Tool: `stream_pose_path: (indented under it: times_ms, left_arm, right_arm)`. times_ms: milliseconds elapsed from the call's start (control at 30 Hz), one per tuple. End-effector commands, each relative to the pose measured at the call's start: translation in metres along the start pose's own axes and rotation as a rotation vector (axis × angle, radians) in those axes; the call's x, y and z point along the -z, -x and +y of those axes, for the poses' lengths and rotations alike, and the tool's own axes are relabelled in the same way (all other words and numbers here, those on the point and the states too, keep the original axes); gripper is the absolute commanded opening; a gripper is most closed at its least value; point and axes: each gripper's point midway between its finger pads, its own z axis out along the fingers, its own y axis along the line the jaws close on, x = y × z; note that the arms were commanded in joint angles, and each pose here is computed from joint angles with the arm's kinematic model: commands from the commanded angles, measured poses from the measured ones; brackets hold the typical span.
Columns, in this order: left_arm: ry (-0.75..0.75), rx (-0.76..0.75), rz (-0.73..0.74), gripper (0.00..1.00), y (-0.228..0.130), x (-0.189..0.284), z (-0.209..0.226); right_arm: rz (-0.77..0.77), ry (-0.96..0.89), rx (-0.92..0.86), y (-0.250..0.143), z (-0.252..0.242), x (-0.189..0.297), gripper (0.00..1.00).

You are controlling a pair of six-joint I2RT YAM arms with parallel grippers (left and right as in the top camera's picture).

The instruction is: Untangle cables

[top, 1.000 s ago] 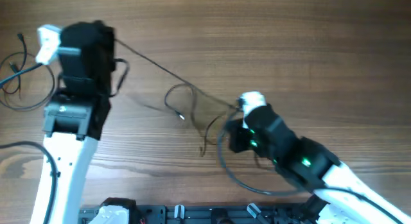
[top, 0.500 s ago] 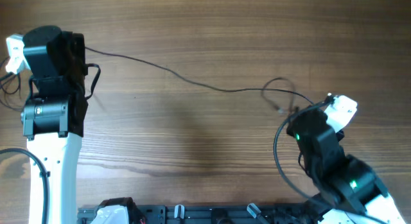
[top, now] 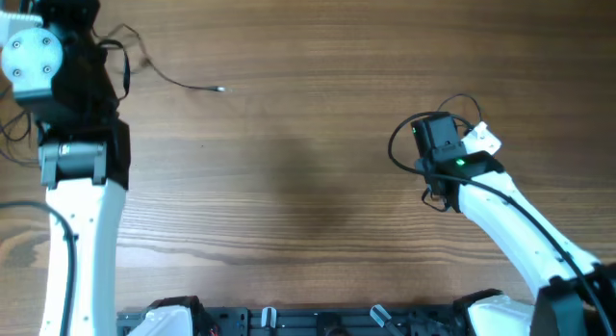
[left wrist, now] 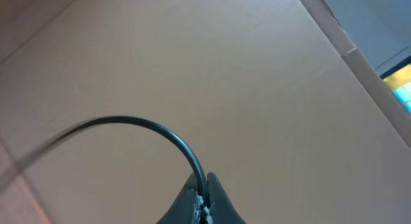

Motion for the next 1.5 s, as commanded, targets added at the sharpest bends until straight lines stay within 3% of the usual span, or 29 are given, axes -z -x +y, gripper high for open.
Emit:
stream_pose_path:
  times_ms: [0,67,200,467,500,533,567,600,633,767,933,1000,1067,1267,1333,1467]
  left_arm:
    - [-0.010,-0.040,0.009,0.04,-0.024,-0.027,0.013]
    - [-0.006,-0.073,0.015,0.04,-0.043,-0.045,0.027]
    - [0.088,-0.315,0.117,0.04,-0.102,-0.081,0.077]
    - [0.254,-0.413,0.475,0.04,-0.222,-0.079,0.189]
    - [0.292,-0.427,0.494,0.12,-0.228,-0.075,0.202]
    - [0.338,-0.442,0.491,0.43,-0.225,-0.073,0.212]
    - [0.371,-0.453,0.483,0.58,-0.222,-0.071,0.218]
    - [0.417,-0.472,0.461,0.83,-0.213,-0.069,0.226]
    - [0.449,-0.483,0.451,1.00,-0.205,-0.067,0.231]
    - [0.474,-0.481,0.477,1.00,-0.178,-0.052,0.217]
    - [0.394,-0.414,0.479,1.00,-0.139,-0.026,0.154]
    - [0.417,-0.352,0.484,1.00,-0.128,-0.012,0.146]
    - [0.405,-0.248,0.590,1.00,-0.138,0.009,0.136]
    - [0.079,0.008,1.222,1.00,-0.223,0.100,0.064]
    - [0.069,0.046,1.353,1.00,-0.238,0.129,0.056]
    - [0.191,0.028,1.587,1.00,-0.269,0.200,0.057]
  right_arm:
    - [0.072,0.033,-0.021,-0.014,0.008,-0.006,0.04]
    - [0.074,0.036,-0.021,-0.014,0.008,-0.006,0.04]
    - [0.081,0.040,-0.021,-0.015,0.009,-0.006,0.04]
    - [0.137,0.117,0.056,-0.024,0.024,-0.004,0.04]
    - [0.154,0.148,0.090,-0.027,0.029,-0.003,0.04]
    - [0.169,0.192,0.140,-0.030,0.037,-0.001,0.04]
    - [0.177,0.224,0.173,-0.031,0.043,0.001,0.04]
    - [0.192,0.282,0.219,-0.034,0.052,0.005,0.04]
    - [0.200,0.345,0.255,-0.035,0.063,0.011,0.04]
    - [0.199,0.593,0.338,-0.030,0.105,0.048,0.04]
    - [0.185,1.144,0.466,-0.022,0.174,0.150,0.04]
    - [0.172,1.249,0.483,-0.020,0.181,0.172,0.05]
    - [0.153,1.268,0.478,-0.016,0.182,0.180,0.05]
    - [0.091,1.375,0.546,-0.013,0.171,0.221,0.04]
    - [0.059,1.366,0.504,-0.004,0.168,0.228,0.05]
    - [-0.052,1.332,0.462,0.015,0.165,0.235,0.04]
